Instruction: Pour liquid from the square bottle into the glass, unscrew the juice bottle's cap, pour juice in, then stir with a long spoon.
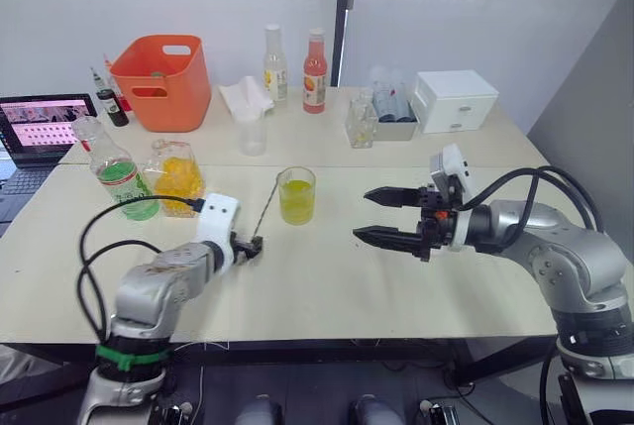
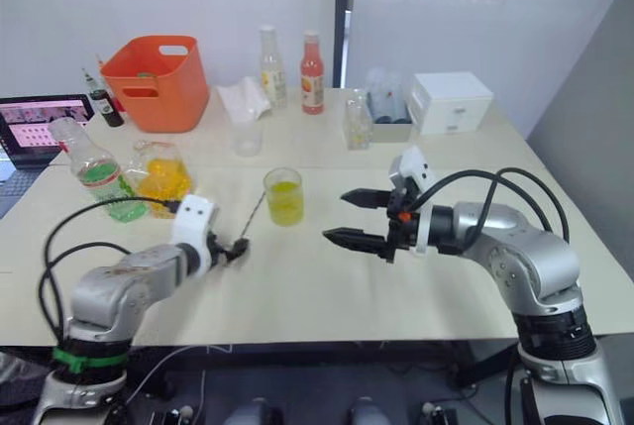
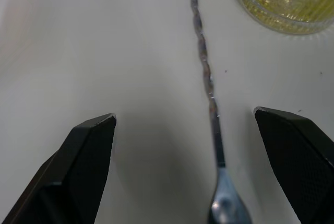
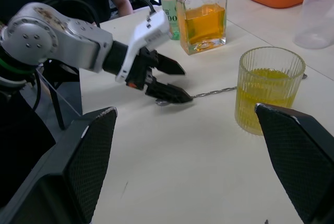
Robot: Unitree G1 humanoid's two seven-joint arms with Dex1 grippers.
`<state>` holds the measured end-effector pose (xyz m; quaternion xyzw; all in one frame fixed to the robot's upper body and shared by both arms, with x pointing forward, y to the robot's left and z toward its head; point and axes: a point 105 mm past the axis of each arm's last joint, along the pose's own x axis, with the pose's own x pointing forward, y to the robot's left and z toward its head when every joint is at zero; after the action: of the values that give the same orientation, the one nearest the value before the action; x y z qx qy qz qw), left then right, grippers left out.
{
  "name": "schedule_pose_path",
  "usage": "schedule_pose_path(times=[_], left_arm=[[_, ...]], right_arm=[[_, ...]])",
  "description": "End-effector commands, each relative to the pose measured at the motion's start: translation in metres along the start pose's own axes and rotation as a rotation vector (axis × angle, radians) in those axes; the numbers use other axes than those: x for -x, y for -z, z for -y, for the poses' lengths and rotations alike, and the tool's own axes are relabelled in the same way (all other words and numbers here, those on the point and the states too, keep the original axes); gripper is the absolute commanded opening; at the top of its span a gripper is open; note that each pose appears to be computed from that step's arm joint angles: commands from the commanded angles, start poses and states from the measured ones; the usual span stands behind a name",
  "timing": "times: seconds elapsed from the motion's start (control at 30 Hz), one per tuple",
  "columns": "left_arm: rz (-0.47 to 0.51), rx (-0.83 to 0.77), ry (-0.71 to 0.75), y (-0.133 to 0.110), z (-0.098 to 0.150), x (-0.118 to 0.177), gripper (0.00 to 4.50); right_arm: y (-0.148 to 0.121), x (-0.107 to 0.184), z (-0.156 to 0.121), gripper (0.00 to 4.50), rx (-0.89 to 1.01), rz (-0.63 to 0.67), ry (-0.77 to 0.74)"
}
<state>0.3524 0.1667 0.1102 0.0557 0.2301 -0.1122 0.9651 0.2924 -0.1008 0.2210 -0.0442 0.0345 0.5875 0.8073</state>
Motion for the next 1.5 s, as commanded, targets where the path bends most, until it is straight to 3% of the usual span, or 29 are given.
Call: schedule_pose_path(times=[0.03,0.13,0.17,0.33,0.6,0.87,1.1,1.27,1.5], left_arm=[[-0.003,-0.026,0.011,-0.003,0.009,-0.010,4.47],[-0.071,-0.042,-0.031,0.013,0.002,-0.015,4.47],[-0.087,-0.040,-0.047,0.017,-0.001,-0.016,4.22],[-0.142,-0.063,-0.031,0.033,-0.005,-0.014,2.66],[-0.088,-0.096,-0.016,0.029,-0.008,-0.015,0.04],[0.040,-0.105,-0.025,0.005,-0.024,-0.007,0.04],[0.127,-0.182,0.014,-0.012,-0.049,0.033,0.04],[0.126,-0.282,0.066,-0.007,-0.063,0.065,0.04],[0.066,-0.460,0.236,0.029,-0.079,0.109,0.04]], right_arm=[[-0.011,0.003,-0.003,4.50,0.050,0.029,0.005],[-0.013,0.004,-0.003,4.50,0.057,0.033,0.011],[-0.014,0.004,-0.003,4.50,0.060,0.034,0.014],[-0.015,0.005,-0.004,4.50,0.065,0.046,0.026],[-0.012,0.006,0.000,4.50,0.060,0.040,0.051],[-0.010,0.007,0.000,4.50,0.059,0.036,0.071],[-0.009,0.006,0.001,4.50,0.051,0.034,0.087],[-0.007,0.004,0.001,4.50,0.041,0.031,0.090],[-0.004,0.000,0.003,4.50,0.033,0.024,0.095]])
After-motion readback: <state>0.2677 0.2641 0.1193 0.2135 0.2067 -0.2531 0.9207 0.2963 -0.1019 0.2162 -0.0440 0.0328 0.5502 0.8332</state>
